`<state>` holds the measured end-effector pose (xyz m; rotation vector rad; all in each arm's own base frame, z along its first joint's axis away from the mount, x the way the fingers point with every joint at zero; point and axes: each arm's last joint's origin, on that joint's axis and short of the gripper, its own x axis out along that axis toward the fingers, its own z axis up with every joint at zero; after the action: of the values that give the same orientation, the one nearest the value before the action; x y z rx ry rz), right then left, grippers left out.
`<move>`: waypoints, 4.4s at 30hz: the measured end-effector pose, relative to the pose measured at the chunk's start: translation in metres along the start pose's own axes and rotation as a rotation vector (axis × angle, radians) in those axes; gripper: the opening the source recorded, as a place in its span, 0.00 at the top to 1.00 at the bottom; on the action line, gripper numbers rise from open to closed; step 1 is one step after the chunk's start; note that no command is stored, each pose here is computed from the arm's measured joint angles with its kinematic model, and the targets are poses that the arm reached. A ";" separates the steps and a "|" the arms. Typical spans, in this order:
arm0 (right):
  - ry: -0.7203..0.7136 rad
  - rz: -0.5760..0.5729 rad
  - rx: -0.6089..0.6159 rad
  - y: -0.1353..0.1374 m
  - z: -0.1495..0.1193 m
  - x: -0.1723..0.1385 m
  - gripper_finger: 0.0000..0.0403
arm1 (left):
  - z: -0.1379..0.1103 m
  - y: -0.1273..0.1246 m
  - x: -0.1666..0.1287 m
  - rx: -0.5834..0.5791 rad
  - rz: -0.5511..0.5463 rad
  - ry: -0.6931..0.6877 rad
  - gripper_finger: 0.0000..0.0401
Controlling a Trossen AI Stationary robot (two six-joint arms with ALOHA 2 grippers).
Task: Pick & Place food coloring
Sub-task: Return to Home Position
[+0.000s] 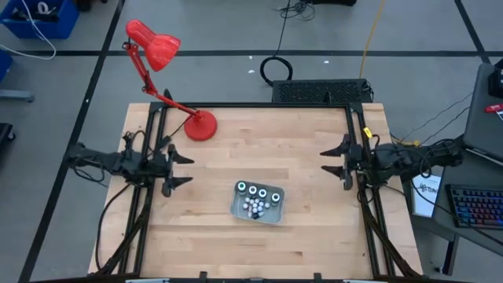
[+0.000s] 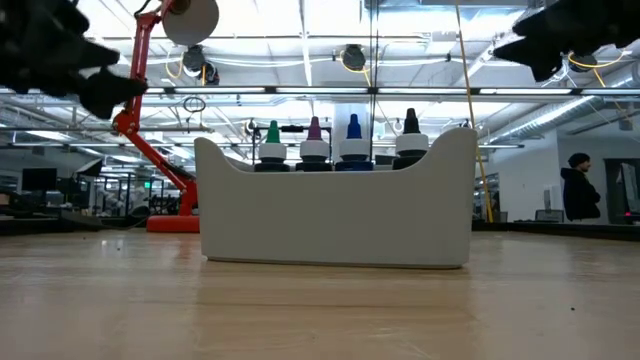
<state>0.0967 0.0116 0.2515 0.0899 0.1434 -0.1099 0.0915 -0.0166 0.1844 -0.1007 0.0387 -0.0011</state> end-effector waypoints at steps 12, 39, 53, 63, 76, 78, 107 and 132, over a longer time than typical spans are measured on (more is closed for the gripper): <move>-0.194 0.011 -0.016 -0.008 -0.041 -0.008 0.47 | -0.003 0.001 -0.003 0.038 -0.002 0.025 0.24; -0.266 0.149 -0.041 -0.003 -0.070 0.008 0.47 | -0.003 0.002 -0.003 -0.011 0.060 0.036 0.22; -0.266 0.148 -0.045 -0.003 -0.070 0.008 0.47 | -0.003 0.002 -0.003 -0.011 0.060 0.036 0.24; -0.265 0.149 -0.046 -0.003 -0.070 0.008 0.47 | -0.003 0.002 -0.003 -0.011 0.060 0.036 0.21; -0.265 0.149 -0.046 -0.003 -0.070 0.008 0.47 | -0.003 0.002 -0.003 -0.011 0.060 0.036 0.23; -0.265 0.149 -0.045 -0.003 -0.070 0.008 0.47 | -0.003 0.002 -0.003 -0.011 0.060 0.036 0.22; -0.265 0.149 -0.045 -0.003 -0.070 0.008 0.47 | -0.003 0.002 -0.003 -0.011 0.060 0.036 0.23; -0.265 0.149 -0.045 -0.003 -0.070 0.008 0.47 | -0.003 0.002 -0.003 -0.011 0.060 0.036 0.22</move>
<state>0.0943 0.0149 0.1808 0.0398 -0.1252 0.0306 0.0882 -0.0145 0.1809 -0.1108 0.0777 0.0576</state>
